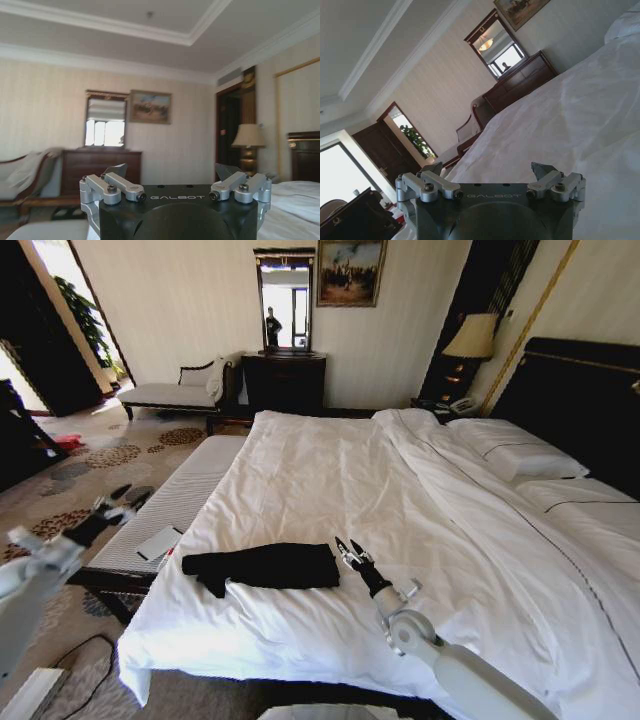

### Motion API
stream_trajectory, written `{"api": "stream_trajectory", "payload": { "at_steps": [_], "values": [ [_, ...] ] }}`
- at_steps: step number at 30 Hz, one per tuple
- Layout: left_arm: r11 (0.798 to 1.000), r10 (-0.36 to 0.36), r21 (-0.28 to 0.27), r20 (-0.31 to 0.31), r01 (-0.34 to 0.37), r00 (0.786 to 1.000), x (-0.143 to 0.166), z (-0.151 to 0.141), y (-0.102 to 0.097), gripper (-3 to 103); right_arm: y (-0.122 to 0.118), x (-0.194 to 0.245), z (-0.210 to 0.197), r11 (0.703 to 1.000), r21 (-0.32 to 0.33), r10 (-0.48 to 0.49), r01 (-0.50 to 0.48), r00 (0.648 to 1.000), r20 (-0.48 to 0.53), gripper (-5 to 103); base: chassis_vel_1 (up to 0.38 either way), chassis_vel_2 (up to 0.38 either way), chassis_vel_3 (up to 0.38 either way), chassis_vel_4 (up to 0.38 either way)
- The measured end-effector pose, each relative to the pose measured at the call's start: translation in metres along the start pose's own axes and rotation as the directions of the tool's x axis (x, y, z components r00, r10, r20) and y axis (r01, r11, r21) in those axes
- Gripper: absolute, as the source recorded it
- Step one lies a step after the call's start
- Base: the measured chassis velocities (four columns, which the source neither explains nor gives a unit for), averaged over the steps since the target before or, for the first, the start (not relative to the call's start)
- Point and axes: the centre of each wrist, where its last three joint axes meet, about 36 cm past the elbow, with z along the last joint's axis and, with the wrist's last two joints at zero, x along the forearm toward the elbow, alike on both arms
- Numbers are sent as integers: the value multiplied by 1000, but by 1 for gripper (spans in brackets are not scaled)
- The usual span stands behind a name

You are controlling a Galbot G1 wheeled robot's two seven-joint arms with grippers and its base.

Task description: Fold the clothes on the bed.

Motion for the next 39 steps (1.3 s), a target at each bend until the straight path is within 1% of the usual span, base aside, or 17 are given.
{"api": "stream_trajectory", "payload": {
  "at_steps": [1,2,3,4,5,6,7,8,9,10,13,15,17,18,21,27,39],
  "values": [
    [999,-51,16,-28,52,998,-8,-4,-12,100,0,-3,-1,1000,2,16,-16,1000,-2,97,0,0,0,0],
    [983,-171,54,-91,176,981,-21,-13,-37,100,2,-9,-4,999,8,51,-51,999,-11,99,0,0,0,0],
    [969,-224,80,-124,235,967,-26,-17,-49,100,2,-12,-5,997,16,71,-71,997,-18,100,0,0,0,0],
    [969,-224,80,-124,235,967,-26,-17,-49,100,2,-12,-5,997,16,71,-71,997,-18,100,0,0,0,0],
    [942,-293,111,-189,317,937,-32,-25,-67,100,2,-15,-6,995,31,98,-97,995,-28,100,0,0,0,0],
    [905,-367,108,-291,412,883,-35,-36,-83,100,0,-16,-7,991,50,127,-125,991,-43,100,0,0,0,0],
    [886,-400,90,-348,455,848,-36,-40,-89,100,-1,-16,-7,989,60,142,-139,988,-56,100,0,0,0,0],
    [886,-400,90,-348,455,848,-36,-40,-89,100,-1,-16,-7,989,60,142,-139,988,-56,100,0,0,0,0],
    [871,-424,62,-404,487,811,-35,-46,-95,100,-2,-15,-7,986,67,157,-152,985,-75,100,0,0,0,0],
    [873,-418,45,-446,486,791,-32,-51,-100,100,-3,-13,-6,983,67,176,-170,979,-104,100,0,0,0,0],
    [901,-354,48,-492,431,796,-26,-58,-116,100,2,-4,-2,975,33,223,-221,957,-187,100,0,0,0,0],
    [901,-341,68,-501,428,796,-26,-62,-123,100,4,-2,-1,971,28,237,-236,950,-202,100,0,0,0,0],
    [888,-295,147,-544,435,786,-27,-76,-140,100,6,1,-2,966,12,256,-259,940,-224,100,0,0,0,0],
    [866,-260,214,-580,453,772,-27,-95,-153,100,8,3,-3,961,-13,264,-276,931,-250,100,0,0,0,0],
    [858,-223,253,-600,447,768,-21,-116,-170,100,15,3,-6,954,-65,264,-294,920,-290,100,0,0,0,0],
    [880,-189,255,-585,400,789,-13,-123,-196,100,21,-4,-7,920,-102,323,-379,878,-354,100,0,0,0,0],
    [869,-265,204,-577,451,772,-17,-116,-186,100,52,-8,0,881,-203,299,-427,835,-462,100,0,0,0,0]
  ]
}}
